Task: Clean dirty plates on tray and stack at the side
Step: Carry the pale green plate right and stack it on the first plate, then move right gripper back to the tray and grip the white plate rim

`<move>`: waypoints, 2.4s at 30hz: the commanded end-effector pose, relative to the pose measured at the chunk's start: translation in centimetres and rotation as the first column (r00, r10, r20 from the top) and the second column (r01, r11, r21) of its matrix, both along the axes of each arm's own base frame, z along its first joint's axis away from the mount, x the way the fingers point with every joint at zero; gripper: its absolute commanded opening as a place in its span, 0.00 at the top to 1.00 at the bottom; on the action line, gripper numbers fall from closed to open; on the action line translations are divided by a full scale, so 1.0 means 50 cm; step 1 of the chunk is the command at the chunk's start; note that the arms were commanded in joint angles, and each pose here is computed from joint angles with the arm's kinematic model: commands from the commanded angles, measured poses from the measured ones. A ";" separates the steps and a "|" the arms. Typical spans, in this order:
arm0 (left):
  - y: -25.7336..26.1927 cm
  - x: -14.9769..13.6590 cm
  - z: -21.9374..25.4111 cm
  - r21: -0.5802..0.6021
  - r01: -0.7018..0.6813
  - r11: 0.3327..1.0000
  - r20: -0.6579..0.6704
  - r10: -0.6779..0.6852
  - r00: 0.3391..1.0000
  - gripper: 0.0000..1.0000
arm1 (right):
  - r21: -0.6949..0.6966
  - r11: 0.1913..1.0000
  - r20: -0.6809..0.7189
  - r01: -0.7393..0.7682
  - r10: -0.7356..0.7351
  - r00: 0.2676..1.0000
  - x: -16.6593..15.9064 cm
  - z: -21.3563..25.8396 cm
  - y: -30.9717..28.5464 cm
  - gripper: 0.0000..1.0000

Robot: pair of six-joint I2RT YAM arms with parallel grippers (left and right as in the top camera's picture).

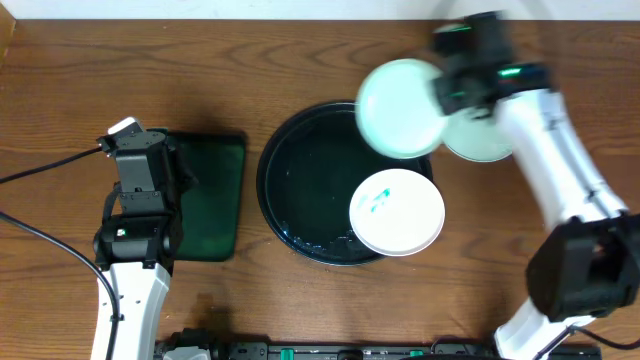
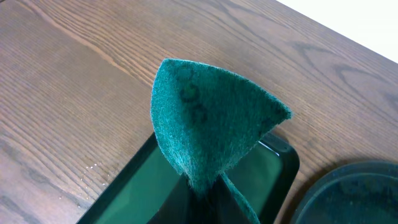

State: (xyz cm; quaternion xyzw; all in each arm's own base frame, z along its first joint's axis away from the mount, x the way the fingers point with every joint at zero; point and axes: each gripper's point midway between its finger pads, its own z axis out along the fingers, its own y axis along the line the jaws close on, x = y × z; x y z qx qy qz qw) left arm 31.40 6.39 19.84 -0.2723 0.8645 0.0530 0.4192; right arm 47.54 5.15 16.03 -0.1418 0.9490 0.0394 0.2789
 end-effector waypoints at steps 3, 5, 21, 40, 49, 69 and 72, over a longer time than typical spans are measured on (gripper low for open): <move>0.003 -0.001 -0.001 -0.008 -0.010 1.000 0.000 0.010 1.000 0.93 | 0.300 0.931 -0.147 0.209 -0.172 0.974 -0.002 -0.057 -0.122 0.99; 0.003 -0.001 -0.001 -0.008 -0.010 1.000 0.000 0.010 1.000 0.93 | 0.312 0.895 -0.198 0.318 -0.266 0.943 -0.004 -0.088 -0.185 0.99; 0.003 0.001 -0.007 -0.008 -0.010 1.000 -0.009 0.010 1.000 0.93 | 0.388 0.800 -0.311 0.458 -0.354 0.882 0.009 -0.189 -0.243 0.65; 0.003 -0.001 -0.009 -0.008 -0.010 1.000 -0.014 0.010 1.000 0.92 | -0.069 0.796 -0.352 0.602 -0.584 0.732 -0.221 0.004 -0.080 0.20; 0.003 -0.004 -0.012 -0.009 -0.010 1.000 -0.024 0.010 1.000 0.93 | -0.127 0.845 -0.499 0.519 -0.507 0.703 -0.320 -0.095 0.057 0.22; 0.003 -0.003 -0.011 -0.008 -0.010 1.000 -0.021 0.010 1.000 0.92 | -0.274 0.788 -0.582 0.551 -0.592 0.558 -0.475 -0.250 0.107 0.38; 0.003 -0.003 -0.011 -0.008 -0.010 1.000 -0.021 0.010 1.000 0.92 | -0.267 0.791 -0.596 0.551 -0.585 0.550 -0.486 -0.268 0.109 0.38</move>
